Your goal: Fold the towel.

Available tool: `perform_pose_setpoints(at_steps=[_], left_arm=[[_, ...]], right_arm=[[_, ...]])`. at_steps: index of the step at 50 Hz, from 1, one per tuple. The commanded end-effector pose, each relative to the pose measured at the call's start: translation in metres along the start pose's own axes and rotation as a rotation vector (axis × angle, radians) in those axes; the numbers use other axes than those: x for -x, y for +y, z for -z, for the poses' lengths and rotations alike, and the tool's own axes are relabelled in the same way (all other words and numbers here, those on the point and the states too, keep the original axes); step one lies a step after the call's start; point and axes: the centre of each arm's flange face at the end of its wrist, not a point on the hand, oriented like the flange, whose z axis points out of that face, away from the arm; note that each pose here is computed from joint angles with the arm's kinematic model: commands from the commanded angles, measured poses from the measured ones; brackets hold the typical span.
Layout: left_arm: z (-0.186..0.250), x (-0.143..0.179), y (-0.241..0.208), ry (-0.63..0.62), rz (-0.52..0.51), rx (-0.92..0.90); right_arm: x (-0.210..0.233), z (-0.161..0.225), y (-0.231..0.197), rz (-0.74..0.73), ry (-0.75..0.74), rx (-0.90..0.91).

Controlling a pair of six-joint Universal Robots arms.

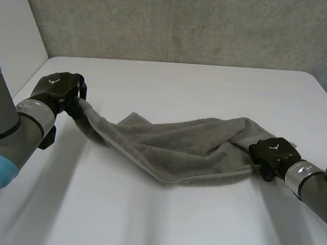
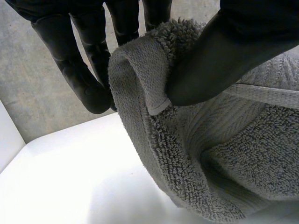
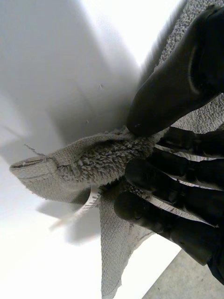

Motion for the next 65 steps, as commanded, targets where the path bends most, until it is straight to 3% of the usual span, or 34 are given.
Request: perform_pose_setpoints(at_steps=[1,12,14,15,19,25,32,41,47,50,52,53,54,55,57,58,60,65], left_arm=[[0.0,0.0,0.0,0.0,0.0,0.0],[0.0,-0.001,-0.005,0.002,0.0,-0.015],[0.004,-0.001,-0.019,0.004,-0.001,-0.055],[0.004,-0.001,-0.019,0.004,-0.001,-0.055],[0.027,-0.001,-0.071,0.015,-0.002,-0.219],[0.049,-0.002,-0.124,0.046,-0.007,-0.382],[0.044,0.0,-0.138,0.038,-0.007,-0.352],[-0.026,0.0,-0.073,0.027,-0.014,-0.035],[-0.057,-0.001,-0.06,0.032,-0.045,0.02],[-0.074,-0.001,-0.072,0.026,-0.068,-0.04],[-0.082,-0.001,-0.107,0.021,-0.062,-0.18],[-0.082,-0.001,-0.107,0.021,-0.062,-0.181],[-0.081,-0.003,-0.131,0.02,-0.052,-0.29],[-0.081,-0.003,-0.131,0.02,-0.052,-0.291],[-0.081,0.001,-0.169,0.024,0.016,-0.516],[-0.081,0.001,-0.169,0.024,0.017,-0.517],[-0.068,0.013,-0.207,0.052,0.142,-0.7],[-0.066,0.021,-0.206,0.114,0.257,-0.671]], right_arm=[[-0.001,0.0,0.001,-0.01,-0.002,0.004],[-0.013,0.017,-0.028,0.007,0.051,-0.075],[-0.027,0.043,-0.068,0.025,0.117,-0.201],[-0.027,0.043,-0.068,0.025,0.118,-0.202],[-0.053,0.087,-0.134,-0.013,0.212,-0.406],[-0.072,0.127,-0.186,-0.035,0.215,-0.428],[-0.061,0.103,-0.191,0.013,0.103,-0.27],[-0.053,0.037,-0.162,0.161,0.103,-0.015],[-0.041,0.013,-0.165,0.261,0.123,-0.017],[-0.045,0.002,-0.189,0.28,0.204,-0.15],[-0.049,-0.001,-0.229,0.274,0.329,-0.396],[-0.049,-0.001,-0.23,0.274,0.329,-0.397],[-0.052,0.0,-0.249,0.259,0.397,-0.529],[-0.052,0.0,-0.249,0.259,0.398,-0.53],[-0.065,0.014,-0.28,0.228,0.546,-0.756],[-0.065,0.014,-0.28,0.228,0.547,-0.757],[-0.07,0.047,-0.303,0.221,0.624,-0.916],[-0.067,0.051,-0.291,0.231,0.579,-0.841]])
